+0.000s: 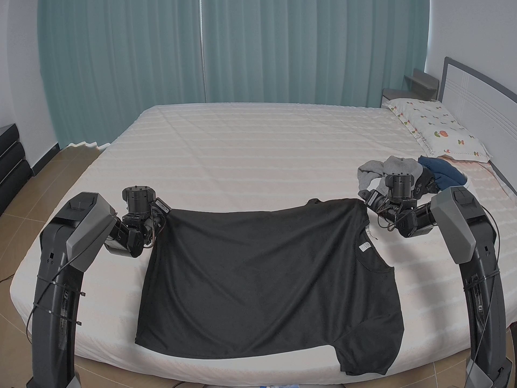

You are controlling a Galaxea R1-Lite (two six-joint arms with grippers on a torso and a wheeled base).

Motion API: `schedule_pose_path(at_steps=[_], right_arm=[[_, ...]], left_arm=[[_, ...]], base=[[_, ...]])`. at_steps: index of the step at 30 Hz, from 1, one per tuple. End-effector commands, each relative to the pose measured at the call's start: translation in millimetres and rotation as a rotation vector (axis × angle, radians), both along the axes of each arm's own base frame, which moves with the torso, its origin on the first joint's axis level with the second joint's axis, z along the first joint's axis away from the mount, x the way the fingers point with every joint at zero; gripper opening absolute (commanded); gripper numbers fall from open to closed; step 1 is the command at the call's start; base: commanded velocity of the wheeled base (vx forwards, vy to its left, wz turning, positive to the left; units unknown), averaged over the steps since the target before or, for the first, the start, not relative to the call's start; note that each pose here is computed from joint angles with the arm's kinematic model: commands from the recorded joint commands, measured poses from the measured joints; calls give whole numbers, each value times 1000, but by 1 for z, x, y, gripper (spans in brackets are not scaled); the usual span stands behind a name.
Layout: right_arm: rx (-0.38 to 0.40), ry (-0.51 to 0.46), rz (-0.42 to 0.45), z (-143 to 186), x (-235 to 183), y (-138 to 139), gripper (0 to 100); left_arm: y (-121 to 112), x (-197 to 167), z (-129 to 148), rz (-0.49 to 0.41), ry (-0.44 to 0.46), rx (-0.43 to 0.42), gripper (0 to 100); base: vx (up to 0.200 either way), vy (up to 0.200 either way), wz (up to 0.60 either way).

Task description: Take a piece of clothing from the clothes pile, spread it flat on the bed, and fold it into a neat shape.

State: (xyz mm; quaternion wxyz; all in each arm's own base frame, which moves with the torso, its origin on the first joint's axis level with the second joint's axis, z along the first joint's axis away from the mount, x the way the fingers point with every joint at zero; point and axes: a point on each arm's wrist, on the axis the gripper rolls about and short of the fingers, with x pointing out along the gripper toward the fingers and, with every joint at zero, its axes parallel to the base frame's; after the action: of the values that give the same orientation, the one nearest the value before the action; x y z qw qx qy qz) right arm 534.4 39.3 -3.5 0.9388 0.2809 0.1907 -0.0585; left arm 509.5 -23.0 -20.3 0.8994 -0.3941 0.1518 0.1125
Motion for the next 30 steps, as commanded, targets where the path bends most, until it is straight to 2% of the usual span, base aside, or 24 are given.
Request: schedule_pose_path(at_steps=[1,4,5,12,18,22,30], right_arm=[[8,9,16,0,0,6,100],[9,24,19,-8,0,8,100],[8,25,19,-9,0,8,0],[7,7,8,-13,7,8,0],[33,-68,-40,-2,18,8,0],[35,-66,-48,-8,19,9,0],[36,-71,-34,-3,18,17,0]], left_arm=[[0,0,1,1,-1,0,0],[2,0,0,4,1,-2,0],[2,0,0,6,1,-2,0],[3,0,1,7,-1,0,0],[16,6,10,34,-41,-5,0],[25,8,13,51,-55,-5,0],[28,8,12,55,-53,-3,0]], base=[[0,0,0],[0,0,0],[0,0,0],[0,0,0],[0,0,0],[0,0,0],[0,0,0]])
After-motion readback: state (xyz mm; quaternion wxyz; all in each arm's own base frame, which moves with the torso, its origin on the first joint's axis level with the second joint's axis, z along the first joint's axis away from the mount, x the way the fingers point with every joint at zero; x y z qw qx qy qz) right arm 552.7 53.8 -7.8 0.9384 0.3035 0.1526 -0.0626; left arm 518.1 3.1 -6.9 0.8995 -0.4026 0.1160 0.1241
